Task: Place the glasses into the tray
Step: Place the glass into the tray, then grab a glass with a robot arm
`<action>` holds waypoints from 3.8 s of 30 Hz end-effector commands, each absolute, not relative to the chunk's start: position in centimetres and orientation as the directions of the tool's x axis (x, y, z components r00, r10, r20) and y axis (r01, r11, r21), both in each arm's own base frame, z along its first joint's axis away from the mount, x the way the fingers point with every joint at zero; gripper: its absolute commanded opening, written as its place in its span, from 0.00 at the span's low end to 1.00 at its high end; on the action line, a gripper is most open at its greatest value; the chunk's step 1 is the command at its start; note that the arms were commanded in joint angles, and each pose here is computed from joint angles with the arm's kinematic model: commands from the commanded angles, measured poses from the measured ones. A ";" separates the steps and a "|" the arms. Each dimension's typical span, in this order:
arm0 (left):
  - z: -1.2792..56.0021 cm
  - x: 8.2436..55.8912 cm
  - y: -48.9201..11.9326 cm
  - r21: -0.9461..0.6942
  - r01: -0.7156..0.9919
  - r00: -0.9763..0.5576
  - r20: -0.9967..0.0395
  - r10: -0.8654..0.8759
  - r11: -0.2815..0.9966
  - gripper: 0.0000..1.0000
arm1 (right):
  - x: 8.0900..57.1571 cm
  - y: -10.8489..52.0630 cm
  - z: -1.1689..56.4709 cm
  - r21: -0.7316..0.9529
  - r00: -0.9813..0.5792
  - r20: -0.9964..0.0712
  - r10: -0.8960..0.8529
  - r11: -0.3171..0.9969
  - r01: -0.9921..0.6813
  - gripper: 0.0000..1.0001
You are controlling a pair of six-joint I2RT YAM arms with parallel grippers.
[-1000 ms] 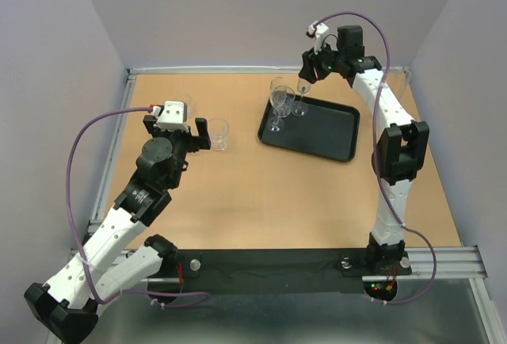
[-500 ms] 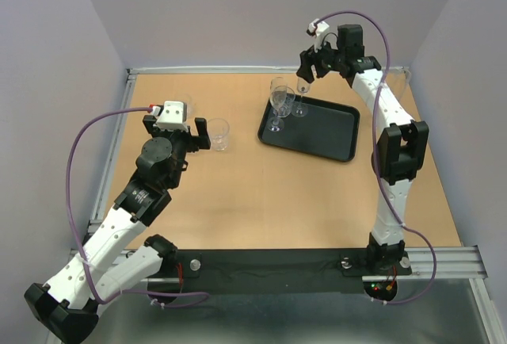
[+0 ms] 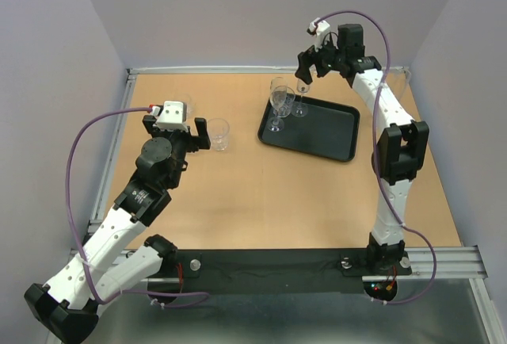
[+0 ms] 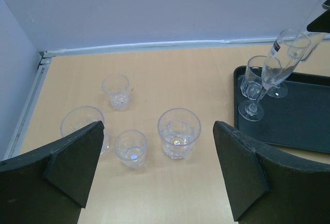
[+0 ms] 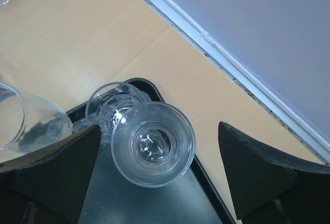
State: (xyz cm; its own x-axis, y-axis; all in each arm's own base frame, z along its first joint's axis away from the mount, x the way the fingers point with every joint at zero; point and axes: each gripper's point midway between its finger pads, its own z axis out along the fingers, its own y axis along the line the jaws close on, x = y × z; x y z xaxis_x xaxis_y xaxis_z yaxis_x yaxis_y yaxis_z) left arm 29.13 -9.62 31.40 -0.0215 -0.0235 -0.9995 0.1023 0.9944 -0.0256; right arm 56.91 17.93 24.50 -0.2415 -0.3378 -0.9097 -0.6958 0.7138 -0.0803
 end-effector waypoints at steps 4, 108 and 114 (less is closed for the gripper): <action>32.8 29.1 -9.2 -0.044 0.090 0.037 -0.998 -0.047 0.995 0.99 | 55.4 16.8 32.6 -0.192 -0.083 -0.944 -0.320 0.736 -0.649 1.00; 34.4 28.1 -9.9 -0.070 0.161 0.076 -0.994 -0.083 0.984 0.99 | 53.5 -13.0 27.2 0.097 -0.245 -0.955 0.169 0.955 0.282 0.94; 34.3 28.1 -9.9 -0.071 0.161 0.075 -0.994 -0.084 0.984 0.99 | 53.5 -13.0 27.2 0.080 -0.247 -0.957 0.151 0.958 0.276 0.84</action>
